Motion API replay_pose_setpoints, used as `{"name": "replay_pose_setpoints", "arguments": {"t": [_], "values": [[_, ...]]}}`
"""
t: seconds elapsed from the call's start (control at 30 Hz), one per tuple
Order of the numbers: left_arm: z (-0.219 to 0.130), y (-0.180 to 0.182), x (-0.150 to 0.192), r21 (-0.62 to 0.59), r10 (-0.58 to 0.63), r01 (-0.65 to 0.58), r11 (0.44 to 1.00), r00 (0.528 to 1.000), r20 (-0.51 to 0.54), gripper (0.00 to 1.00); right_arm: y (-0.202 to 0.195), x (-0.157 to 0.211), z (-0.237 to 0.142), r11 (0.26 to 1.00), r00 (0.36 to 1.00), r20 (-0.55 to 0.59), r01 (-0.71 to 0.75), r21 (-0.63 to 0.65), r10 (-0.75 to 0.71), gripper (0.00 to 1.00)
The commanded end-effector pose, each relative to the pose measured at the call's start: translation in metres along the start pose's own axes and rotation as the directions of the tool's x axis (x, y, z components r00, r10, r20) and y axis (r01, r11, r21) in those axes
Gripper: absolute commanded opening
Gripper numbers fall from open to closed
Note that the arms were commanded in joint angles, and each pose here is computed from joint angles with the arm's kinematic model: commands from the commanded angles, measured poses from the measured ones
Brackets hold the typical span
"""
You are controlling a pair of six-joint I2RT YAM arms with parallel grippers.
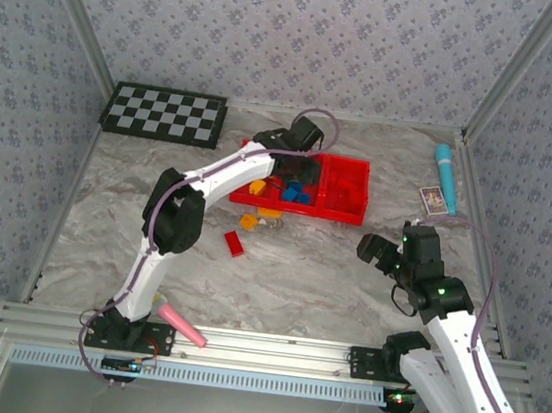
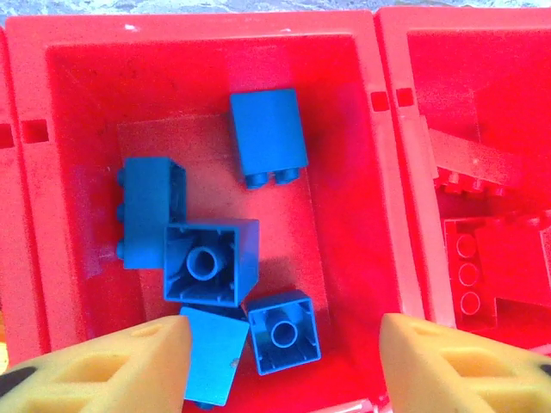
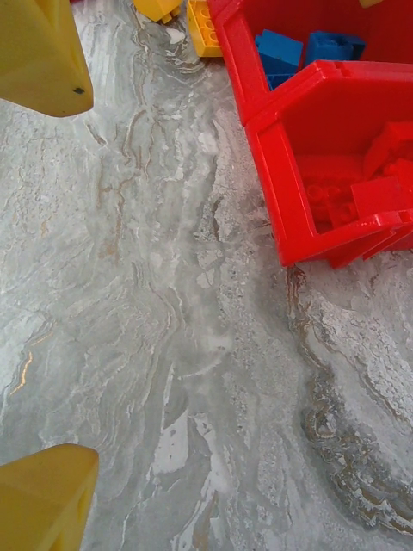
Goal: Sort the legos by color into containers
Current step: Place the lego in the container.
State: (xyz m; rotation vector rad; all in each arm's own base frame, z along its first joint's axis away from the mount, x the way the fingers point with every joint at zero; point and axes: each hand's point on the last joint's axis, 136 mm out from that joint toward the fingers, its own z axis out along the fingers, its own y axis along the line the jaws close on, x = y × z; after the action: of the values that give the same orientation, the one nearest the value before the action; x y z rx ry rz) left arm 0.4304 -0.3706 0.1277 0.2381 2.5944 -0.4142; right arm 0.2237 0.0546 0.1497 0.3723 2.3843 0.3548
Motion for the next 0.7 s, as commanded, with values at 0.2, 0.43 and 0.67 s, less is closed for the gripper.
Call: {"name": "replay_pose_setpoints", "arguments": {"t": [0.2,0.43,0.67], "values": [[-0.034,0.006,-0.004,0.007,0.064,-0.065,0.998,0.997,0.030,1.00,-0.004,-0.004,-0.005,1.000,1.000,0.020,-0.002,0.018,0.001,1.00],[-0.067,0.026,0.024,0.004,0.023,-0.024,1.000,0.998,0.063,1.00,-0.003,-0.006,0.001,1.000,1.000,0.028,-0.002,0.013,0.002,1.00],[-0.089,0.064,0.068,-0.093,-0.087,0.093,0.991,0.994,0.067,0.98,0.003,-0.007,0.009,1.000,1.000,0.021,-0.003,-0.008,0.003,1.00]]}}
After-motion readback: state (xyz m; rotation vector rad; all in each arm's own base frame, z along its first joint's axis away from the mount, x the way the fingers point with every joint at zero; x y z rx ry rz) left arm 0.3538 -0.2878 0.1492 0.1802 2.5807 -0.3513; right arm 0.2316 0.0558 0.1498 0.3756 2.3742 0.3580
